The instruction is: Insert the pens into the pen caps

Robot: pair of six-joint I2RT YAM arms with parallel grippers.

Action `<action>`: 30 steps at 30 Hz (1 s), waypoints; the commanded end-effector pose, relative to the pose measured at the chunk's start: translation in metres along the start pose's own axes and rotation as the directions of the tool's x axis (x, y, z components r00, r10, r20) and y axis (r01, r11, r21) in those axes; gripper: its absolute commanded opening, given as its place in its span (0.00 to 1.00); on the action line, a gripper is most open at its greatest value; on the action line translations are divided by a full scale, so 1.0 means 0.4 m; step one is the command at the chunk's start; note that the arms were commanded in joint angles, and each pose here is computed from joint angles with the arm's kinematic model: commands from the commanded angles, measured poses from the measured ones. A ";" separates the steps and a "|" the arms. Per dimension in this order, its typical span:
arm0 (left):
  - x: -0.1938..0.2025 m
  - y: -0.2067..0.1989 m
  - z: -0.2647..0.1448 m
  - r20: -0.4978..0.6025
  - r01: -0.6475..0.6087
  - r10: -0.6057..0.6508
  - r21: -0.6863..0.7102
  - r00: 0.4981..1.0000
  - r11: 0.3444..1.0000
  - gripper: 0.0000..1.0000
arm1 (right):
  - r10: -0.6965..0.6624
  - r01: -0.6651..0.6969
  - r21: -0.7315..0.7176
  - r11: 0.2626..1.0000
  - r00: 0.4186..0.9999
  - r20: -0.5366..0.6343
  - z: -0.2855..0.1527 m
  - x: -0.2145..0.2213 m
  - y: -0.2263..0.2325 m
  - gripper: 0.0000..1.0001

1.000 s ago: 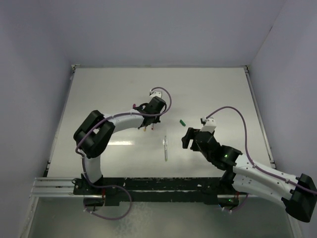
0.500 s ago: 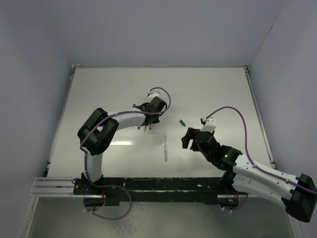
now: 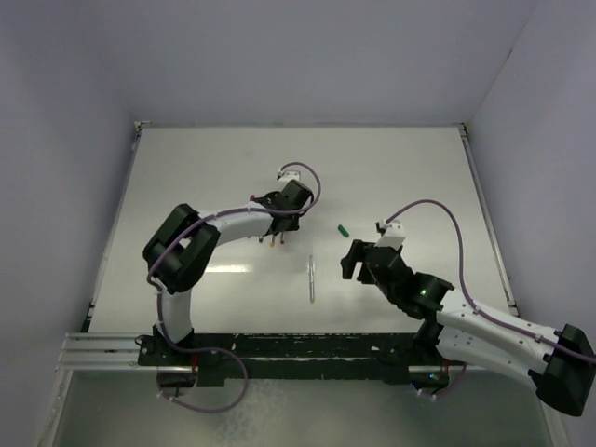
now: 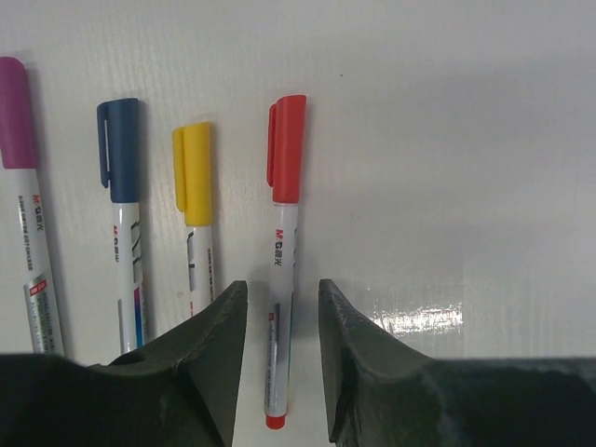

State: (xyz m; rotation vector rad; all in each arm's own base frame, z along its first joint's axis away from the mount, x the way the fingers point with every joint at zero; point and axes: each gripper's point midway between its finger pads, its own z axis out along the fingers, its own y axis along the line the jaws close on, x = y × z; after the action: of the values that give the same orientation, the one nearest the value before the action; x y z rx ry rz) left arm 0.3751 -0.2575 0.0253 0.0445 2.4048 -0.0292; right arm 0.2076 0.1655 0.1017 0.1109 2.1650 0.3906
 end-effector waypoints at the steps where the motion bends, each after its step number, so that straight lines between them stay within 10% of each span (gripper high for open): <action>1: -0.148 -0.022 -0.104 0.136 0.045 -0.055 0.072 0.989 0.996 0.40 | 0.025 -0.024 -0.020 1.000 0.999 0.044 0.001 -0.035 0.025 0.82; 30: 0.193 -0.201 -0.331 -0.014 -0.191 0.200 0.244 0.980 0.951 0.44 | 0.014 -0.037 0.274 0.961 0.996 0.085 0.020 -0.154 -0.167 0.87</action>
State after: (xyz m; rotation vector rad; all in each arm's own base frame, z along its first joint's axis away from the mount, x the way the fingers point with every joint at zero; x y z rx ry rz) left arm 0.2307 -0.3322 0.0740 0.4441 2.3982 -0.2453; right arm 0.2479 0.0902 0.1119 0.3265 2.1558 0.0648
